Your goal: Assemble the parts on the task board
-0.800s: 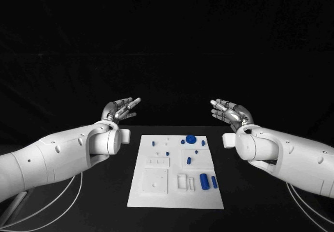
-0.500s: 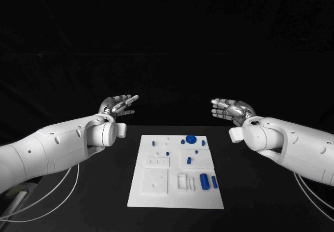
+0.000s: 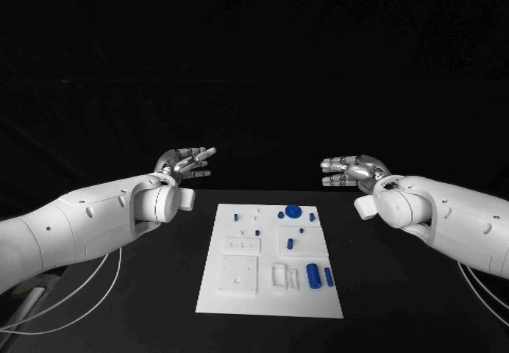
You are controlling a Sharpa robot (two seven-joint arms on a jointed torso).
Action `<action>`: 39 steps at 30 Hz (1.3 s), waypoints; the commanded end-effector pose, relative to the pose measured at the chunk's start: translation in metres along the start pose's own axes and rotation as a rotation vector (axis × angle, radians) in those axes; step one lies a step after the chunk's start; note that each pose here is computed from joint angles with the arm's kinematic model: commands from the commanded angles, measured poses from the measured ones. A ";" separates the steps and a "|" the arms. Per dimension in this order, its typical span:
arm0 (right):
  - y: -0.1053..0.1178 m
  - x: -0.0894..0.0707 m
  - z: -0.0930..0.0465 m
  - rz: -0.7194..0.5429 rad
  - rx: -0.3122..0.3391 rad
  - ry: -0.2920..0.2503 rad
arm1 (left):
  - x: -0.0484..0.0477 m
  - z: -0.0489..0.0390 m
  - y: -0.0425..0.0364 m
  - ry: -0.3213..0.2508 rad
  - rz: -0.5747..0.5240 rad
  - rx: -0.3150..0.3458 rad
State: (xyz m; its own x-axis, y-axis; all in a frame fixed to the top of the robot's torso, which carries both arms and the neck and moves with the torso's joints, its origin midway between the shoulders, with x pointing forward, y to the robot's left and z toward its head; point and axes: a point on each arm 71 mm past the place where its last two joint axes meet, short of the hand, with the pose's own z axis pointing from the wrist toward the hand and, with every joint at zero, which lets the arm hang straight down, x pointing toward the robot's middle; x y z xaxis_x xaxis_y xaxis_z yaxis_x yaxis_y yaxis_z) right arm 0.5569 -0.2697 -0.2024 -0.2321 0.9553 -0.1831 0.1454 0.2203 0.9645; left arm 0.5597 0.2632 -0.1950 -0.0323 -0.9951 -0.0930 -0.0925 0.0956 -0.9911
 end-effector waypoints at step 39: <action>0.040 0.048 0.036 -1.224 -0.197 -0.022 | 0.0347 -0.0433 -0.0519 0.306 -0.029 0.106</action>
State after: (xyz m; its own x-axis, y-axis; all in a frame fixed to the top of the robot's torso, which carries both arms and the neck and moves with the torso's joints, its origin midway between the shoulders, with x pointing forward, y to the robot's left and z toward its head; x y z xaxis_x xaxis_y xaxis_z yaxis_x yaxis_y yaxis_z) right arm 0.5856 -0.2090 -0.1779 -0.0877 0.2312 -0.9690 -0.3111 0.9177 0.2471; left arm 0.5208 0.2282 -0.1459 -0.3131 -0.9482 -0.0536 -0.0090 0.0594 -0.9982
